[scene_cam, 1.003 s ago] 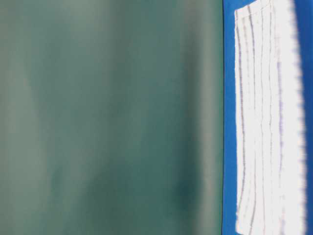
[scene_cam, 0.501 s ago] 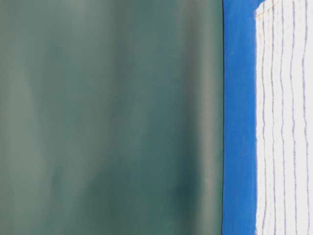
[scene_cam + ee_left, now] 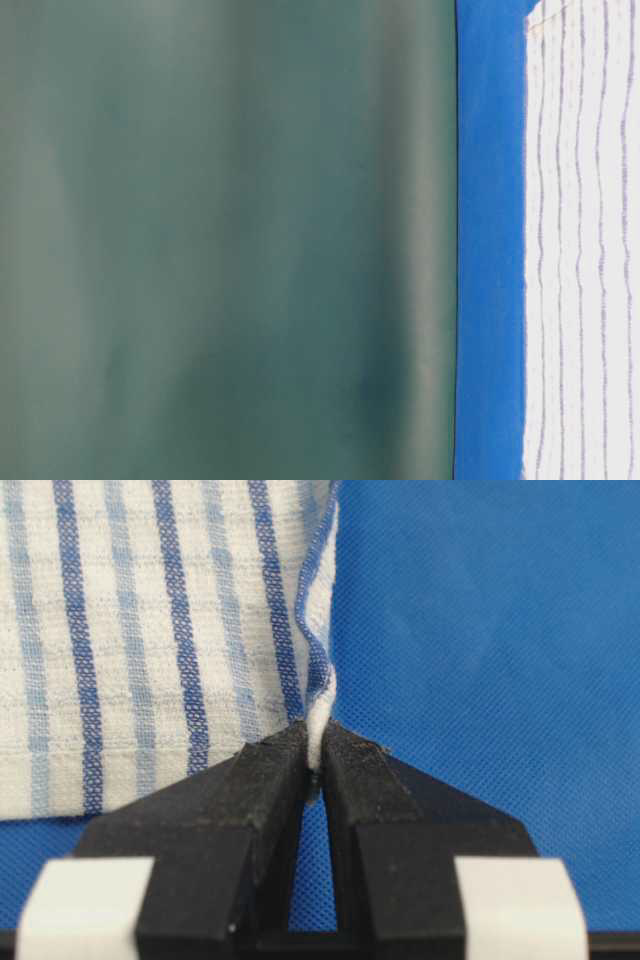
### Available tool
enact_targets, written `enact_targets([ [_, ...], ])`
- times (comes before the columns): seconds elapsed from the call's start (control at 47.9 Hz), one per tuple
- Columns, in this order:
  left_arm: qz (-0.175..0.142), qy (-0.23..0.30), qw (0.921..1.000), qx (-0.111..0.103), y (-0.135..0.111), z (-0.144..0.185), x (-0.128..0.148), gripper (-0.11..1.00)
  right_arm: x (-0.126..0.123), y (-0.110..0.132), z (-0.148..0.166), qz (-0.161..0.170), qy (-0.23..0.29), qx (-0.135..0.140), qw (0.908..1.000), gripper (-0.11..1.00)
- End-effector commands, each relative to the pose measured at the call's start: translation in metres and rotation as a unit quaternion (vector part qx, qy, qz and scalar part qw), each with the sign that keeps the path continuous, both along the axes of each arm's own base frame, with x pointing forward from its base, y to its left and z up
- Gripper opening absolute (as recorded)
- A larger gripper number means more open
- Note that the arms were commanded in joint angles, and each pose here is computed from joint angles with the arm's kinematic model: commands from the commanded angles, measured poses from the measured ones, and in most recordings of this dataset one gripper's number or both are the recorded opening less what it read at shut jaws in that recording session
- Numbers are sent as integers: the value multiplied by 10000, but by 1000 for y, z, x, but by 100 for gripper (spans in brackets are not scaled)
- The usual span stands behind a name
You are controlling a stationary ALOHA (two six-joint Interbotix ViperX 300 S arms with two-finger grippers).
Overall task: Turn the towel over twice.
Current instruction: 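Open both grippers and retract them outward from the towel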
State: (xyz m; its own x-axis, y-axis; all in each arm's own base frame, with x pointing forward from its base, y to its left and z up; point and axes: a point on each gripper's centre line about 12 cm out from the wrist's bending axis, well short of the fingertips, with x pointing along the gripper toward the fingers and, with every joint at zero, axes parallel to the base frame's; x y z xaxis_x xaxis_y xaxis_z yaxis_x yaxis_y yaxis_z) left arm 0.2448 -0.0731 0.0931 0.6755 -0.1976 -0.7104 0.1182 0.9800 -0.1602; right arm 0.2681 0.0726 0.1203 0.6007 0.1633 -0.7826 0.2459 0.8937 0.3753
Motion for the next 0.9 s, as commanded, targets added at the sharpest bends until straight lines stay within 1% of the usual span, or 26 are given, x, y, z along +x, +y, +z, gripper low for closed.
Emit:
enact_targets([
  [0.0, 26, -78, 10000, -35, -1, 7, 6, 5, 7, 3, 9, 9, -154, 47, 9999, 6],
  [0.042, 19, -78, 10000, -33, -1, 9, 7, 11, 8, 3, 10, 26, -173, 36, 9998, 6],
  [0.063, 18, -71, 10000, -31, -2, 10, 8, 16, 8, 3, 10, 26, -173, 36, 9998, 8],
  [0.146, 22, -76, 10000, -41, -2, 16, 10, 37, 12, 4, 16, 111, -252, -22, 9996, 31],
  [0.167, 10, -79, 10000, -32, -3, 18, 11, 45, 13, 4, 18, 145, -268, -51, 9995, 39],
  [0.23, -20, -129, 9999, -23, -3, 27, 13, 63, 14, 4, 24, 252, -348, -142, 9990, 57],
  [0.272, -49, -181, 9998, -11, -4, 33, 14, 73, 15, 4, 29, 338, -426, -227, 9983, 65],
  [0.313, -29, -257, 9997, -23, -3, 40, 16, 80, 16, 2, 36, 416, -536, -314, 9972, 68],
  [0.355, -13, -344, 9994, -25, -1, 48, 17, 81, 16, 0, 44, 484, -662, -413, 9958, 65],
  [0.418, 5, -554, 9985, -41, 2, 61, 18, 78, 16, -6, 58, 565, -943, -585, 9922, 61],
  [0.501, 3, -893, 9960, -16, 7, 78, 16, 76, 12, -16, 75, 612, -1285, -805, 9865, 62],
  [0.606, -30, -1287, 9916, 90, 15, 95, 9, 75, 3, -32, 91, 602, -1642, -1118, 9782, 62],
  [0.731, 34, -1839, 9828, 190, 27, 113, -4, 75, -12, -54, 111, 446, -2156, -1476, 9642, 62],
  [0.878, 174, -2535, 9666, 319, 41, 132, -23, 75, -32, -73, 131, 277, -2725, -1870, 9434, 62],
])
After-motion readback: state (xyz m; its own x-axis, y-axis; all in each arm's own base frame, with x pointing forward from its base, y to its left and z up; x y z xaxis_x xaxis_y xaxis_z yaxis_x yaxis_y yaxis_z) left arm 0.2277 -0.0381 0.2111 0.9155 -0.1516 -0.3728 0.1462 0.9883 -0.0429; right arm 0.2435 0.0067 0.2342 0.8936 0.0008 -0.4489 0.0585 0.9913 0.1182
